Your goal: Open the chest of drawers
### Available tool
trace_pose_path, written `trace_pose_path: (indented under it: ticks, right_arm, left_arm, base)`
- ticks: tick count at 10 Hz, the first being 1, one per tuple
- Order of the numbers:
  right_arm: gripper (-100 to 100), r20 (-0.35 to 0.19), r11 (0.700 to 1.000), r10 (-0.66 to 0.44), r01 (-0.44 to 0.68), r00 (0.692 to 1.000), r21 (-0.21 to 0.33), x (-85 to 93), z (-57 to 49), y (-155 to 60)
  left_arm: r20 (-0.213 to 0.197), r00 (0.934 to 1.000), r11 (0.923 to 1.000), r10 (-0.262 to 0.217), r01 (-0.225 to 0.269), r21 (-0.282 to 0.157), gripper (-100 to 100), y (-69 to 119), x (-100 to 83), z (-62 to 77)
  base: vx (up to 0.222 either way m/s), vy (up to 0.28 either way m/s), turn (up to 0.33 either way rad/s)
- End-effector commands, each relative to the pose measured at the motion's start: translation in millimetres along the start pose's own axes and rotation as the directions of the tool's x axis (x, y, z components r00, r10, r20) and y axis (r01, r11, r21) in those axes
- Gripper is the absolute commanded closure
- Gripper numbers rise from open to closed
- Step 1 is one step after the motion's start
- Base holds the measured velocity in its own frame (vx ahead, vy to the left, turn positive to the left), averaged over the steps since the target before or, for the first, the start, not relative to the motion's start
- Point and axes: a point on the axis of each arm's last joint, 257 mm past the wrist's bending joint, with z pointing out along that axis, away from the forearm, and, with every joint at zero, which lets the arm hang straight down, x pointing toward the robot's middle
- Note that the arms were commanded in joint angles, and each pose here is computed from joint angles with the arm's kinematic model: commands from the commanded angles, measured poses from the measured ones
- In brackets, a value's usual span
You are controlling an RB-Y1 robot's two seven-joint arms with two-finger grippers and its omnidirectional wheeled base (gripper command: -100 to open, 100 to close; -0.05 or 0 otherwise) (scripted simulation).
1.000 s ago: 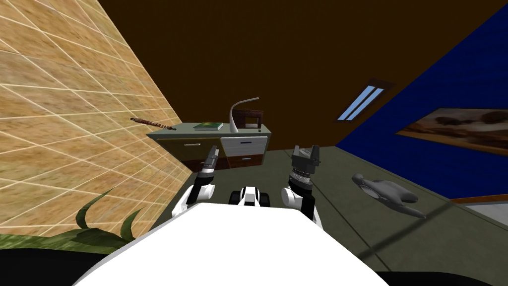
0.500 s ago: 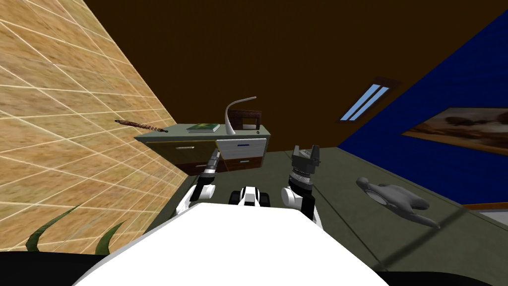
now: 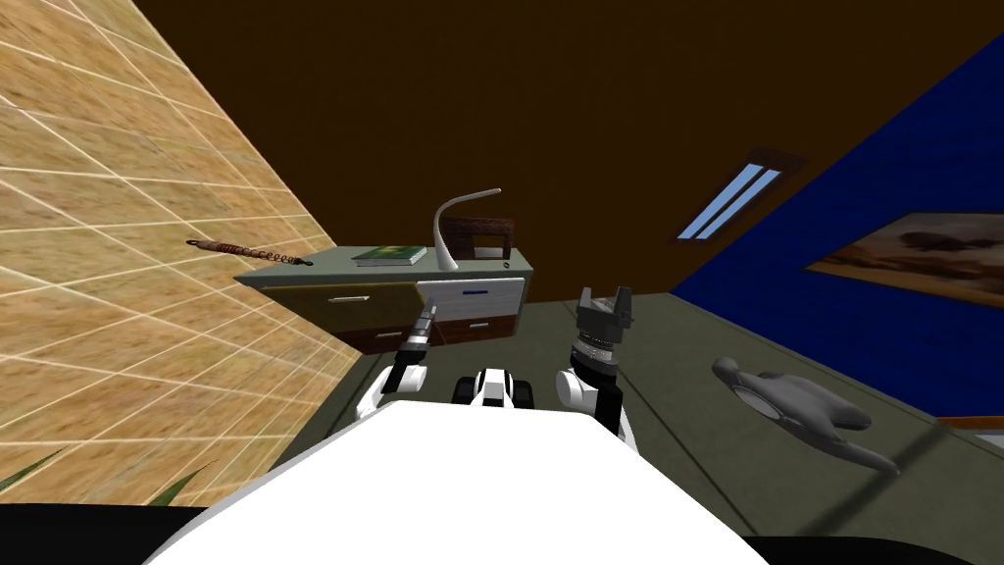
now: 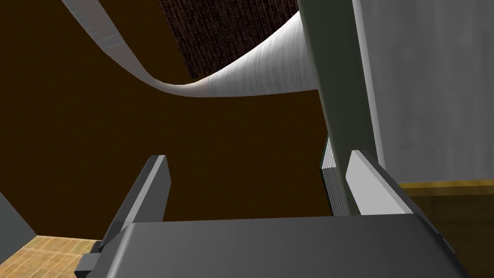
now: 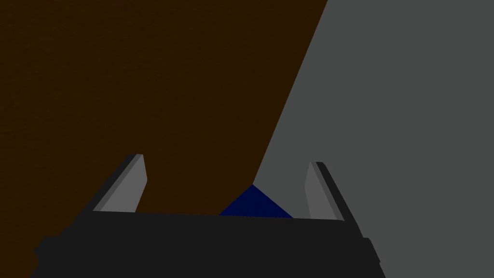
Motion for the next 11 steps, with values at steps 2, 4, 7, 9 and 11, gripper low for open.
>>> trace_pose_path:
  ticks: [2, 4, 7, 9, 11]
  right_arm:
    - [0, 0.0, 1.0, 0.0, 0.0, 1.0, 0.0, 0.0, 0.0, 0]
    - [0, 0.0, 1.0, 0.0, 0.0, 1.0, 0.0, 0.0, 0.0, 0]
    - [0, 0.0, 1.0, 0.0, 0.0, 1.0, 0.0, 0.0, 0.0, 0]
    - [0, 0.0, 1.0, 0.0, 0.0, 1.0, 0.0, 0.0, 0.0, 0]
    - [0, 0.0, 1.0, 0.0, 0.0, 1.0, 0.0, 0.0, 0.0, 0]
  left_arm:
    - [-0.001, 1.0, 0.9975, -0.009, 0.009, -0.07, -100, 36.8, 6.9, -6.0]
    - [-0.002, 0.9999, 0.9931, -0.016, 0.016, -0.116, -100, 59.3, 12.0, -11.6]
    - [0.0, 0.9995, 0.9845, -0.031, 0.031, -0.173, -100, 86.1, 20.4, -19.0]
    - [0.003, 0.999, 0.9773, -0.044, 0.044, -0.207, -100, 101.4, 27.3, -24.2]
    - [0.01, 0.998, 0.9694, -0.062, 0.063, -0.237, -100, 114.0, 35.8, -29.3]
  base:
    - [0.137, -0.051, 0.003]
    - [0.163, -0.067, 0.005]
    - [0.119, -0.052, 0.003]
    - [0.133, -0.072, 0.004]
    - [0.108, -0.036, 0.003]
